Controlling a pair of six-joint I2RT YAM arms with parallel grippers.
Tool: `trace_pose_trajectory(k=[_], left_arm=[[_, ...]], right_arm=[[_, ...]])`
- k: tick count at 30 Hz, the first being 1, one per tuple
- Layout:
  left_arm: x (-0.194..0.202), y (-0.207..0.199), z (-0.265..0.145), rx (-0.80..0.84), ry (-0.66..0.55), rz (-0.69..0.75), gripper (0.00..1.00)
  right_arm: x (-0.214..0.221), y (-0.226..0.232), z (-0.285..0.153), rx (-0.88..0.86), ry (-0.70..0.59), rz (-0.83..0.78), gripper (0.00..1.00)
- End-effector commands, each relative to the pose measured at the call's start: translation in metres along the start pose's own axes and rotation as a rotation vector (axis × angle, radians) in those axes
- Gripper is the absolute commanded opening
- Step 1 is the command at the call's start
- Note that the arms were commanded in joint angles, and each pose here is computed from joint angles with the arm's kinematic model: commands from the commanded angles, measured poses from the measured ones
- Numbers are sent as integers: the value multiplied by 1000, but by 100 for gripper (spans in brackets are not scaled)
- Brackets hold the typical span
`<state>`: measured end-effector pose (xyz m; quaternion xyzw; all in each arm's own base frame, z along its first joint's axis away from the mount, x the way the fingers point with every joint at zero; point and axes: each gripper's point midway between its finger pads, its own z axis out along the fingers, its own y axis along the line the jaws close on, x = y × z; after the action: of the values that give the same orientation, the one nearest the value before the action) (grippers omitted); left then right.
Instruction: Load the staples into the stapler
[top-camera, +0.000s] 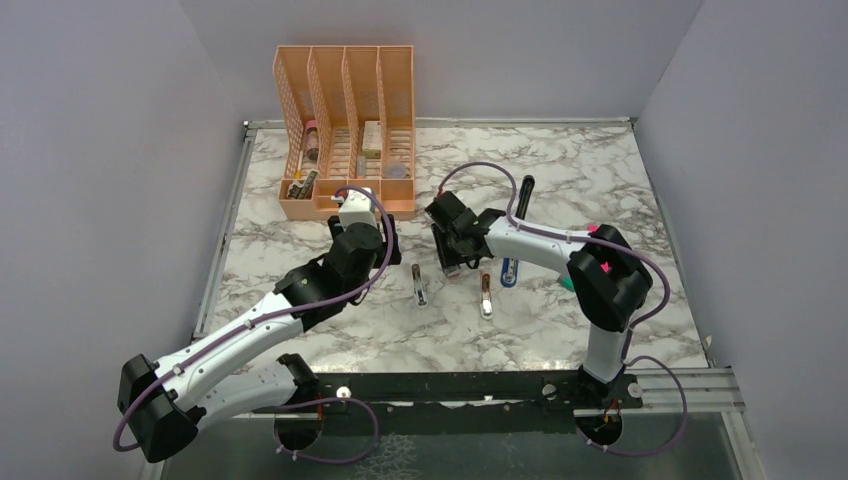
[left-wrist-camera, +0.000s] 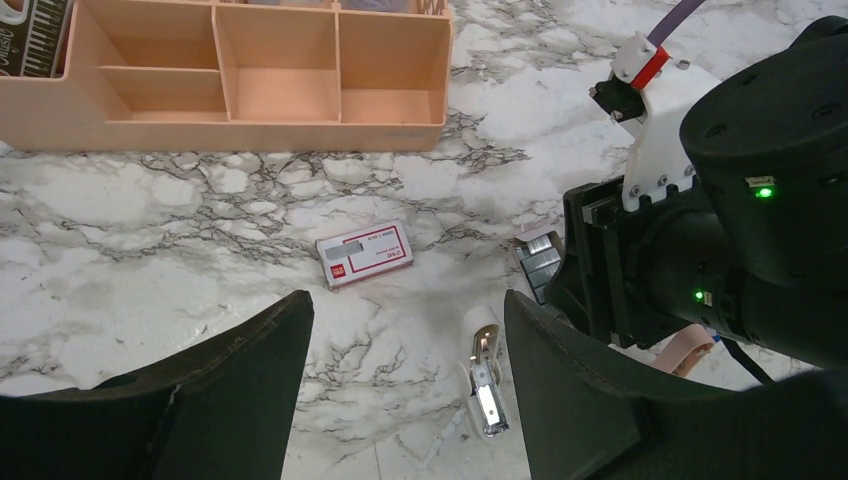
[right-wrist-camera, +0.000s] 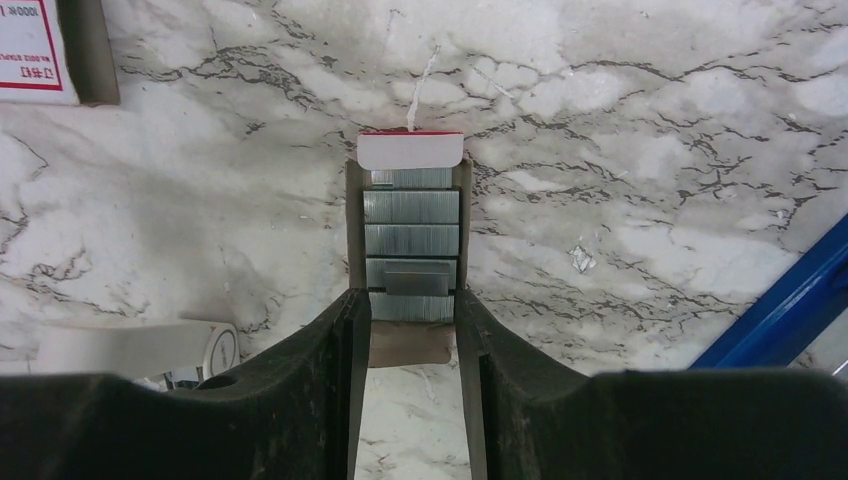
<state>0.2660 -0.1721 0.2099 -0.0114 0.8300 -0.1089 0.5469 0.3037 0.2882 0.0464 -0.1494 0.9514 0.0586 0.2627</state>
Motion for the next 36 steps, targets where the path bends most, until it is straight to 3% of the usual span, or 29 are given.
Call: trace_pose_trajectory(k=[1, 20, 28, 36], left_arm=[[-3, 6, 1, -26, -23, -11, 71], [-1, 6, 3, -30, -16, -5, 71], [0, 6, 4, -33, -14, -4, 71], [0, 6, 4, -31, -12, -4, 71]], right_arm=[[-7, 9, 9, -47, -1, -21, 42], [-3, -9, 26, 0, -8, -15, 41], [1, -10, 25, -8, 6, -21, 31], [-7, -12, 13, -4, -18, -22, 28]])
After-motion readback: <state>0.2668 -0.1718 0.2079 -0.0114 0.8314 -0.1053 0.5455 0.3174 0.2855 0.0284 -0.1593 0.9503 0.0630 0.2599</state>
